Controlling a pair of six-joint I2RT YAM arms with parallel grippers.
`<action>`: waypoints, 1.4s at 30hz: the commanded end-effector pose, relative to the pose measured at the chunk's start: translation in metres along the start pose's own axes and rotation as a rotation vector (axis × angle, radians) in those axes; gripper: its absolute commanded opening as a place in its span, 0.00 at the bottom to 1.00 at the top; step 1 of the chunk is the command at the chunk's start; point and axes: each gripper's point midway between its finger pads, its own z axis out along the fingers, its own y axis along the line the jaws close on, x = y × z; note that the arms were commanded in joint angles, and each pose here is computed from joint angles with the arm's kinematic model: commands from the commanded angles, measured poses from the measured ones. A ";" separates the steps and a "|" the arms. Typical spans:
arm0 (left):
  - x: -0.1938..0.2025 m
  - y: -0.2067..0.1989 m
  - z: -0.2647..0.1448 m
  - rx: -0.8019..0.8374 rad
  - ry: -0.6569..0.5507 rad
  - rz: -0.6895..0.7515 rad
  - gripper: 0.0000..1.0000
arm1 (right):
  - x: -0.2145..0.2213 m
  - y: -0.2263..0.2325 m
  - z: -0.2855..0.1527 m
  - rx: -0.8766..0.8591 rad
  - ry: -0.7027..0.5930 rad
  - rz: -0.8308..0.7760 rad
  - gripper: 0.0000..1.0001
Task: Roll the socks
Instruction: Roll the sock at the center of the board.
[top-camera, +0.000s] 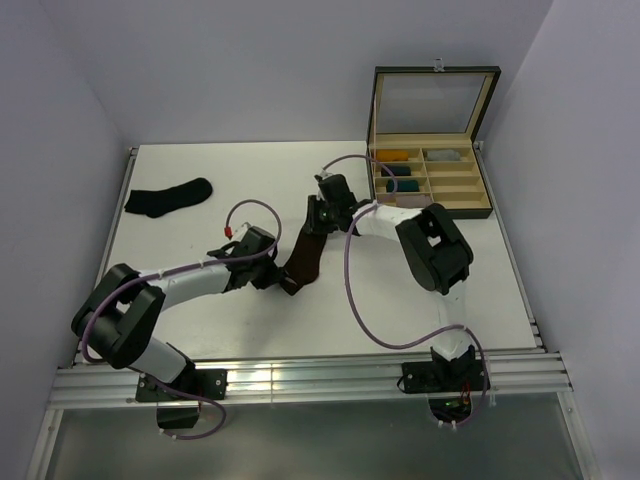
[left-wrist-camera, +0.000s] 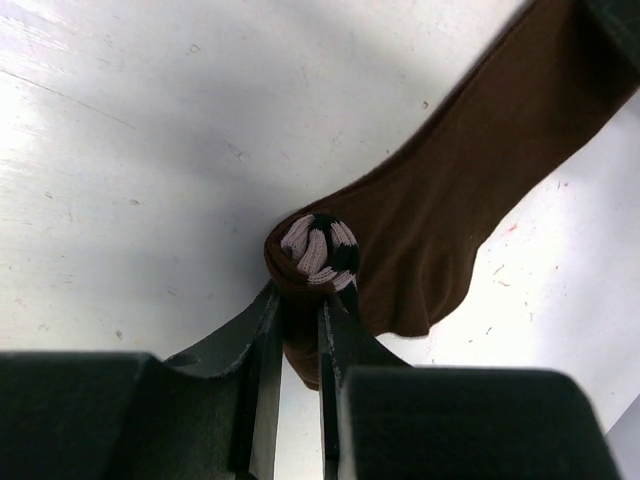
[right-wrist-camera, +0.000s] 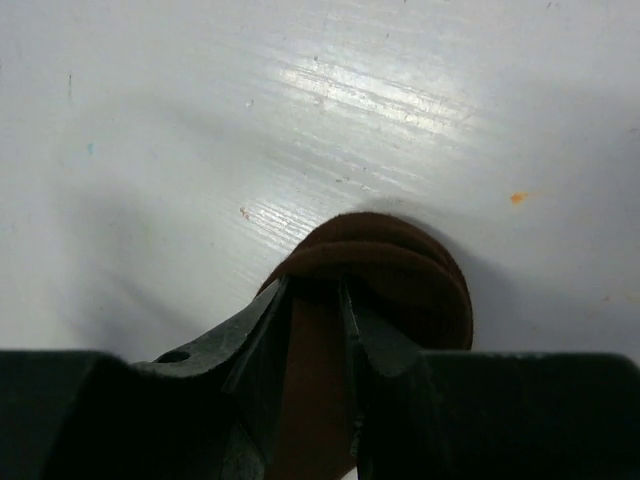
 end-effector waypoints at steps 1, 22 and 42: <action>0.006 0.035 0.004 -0.136 0.041 0.052 0.00 | -0.028 0.003 -0.012 0.003 -0.057 -0.078 0.33; 0.007 0.028 0.009 -0.162 0.101 0.070 0.00 | 0.086 0.103 -0.104 -0.132 -0.357 -0.627 0.56; 0.007 0.023 0.001 -0.133 0.109 0.065 0.00 | 0.140 0.108 -0.055 -0.032 -0.219 -0.779 0.43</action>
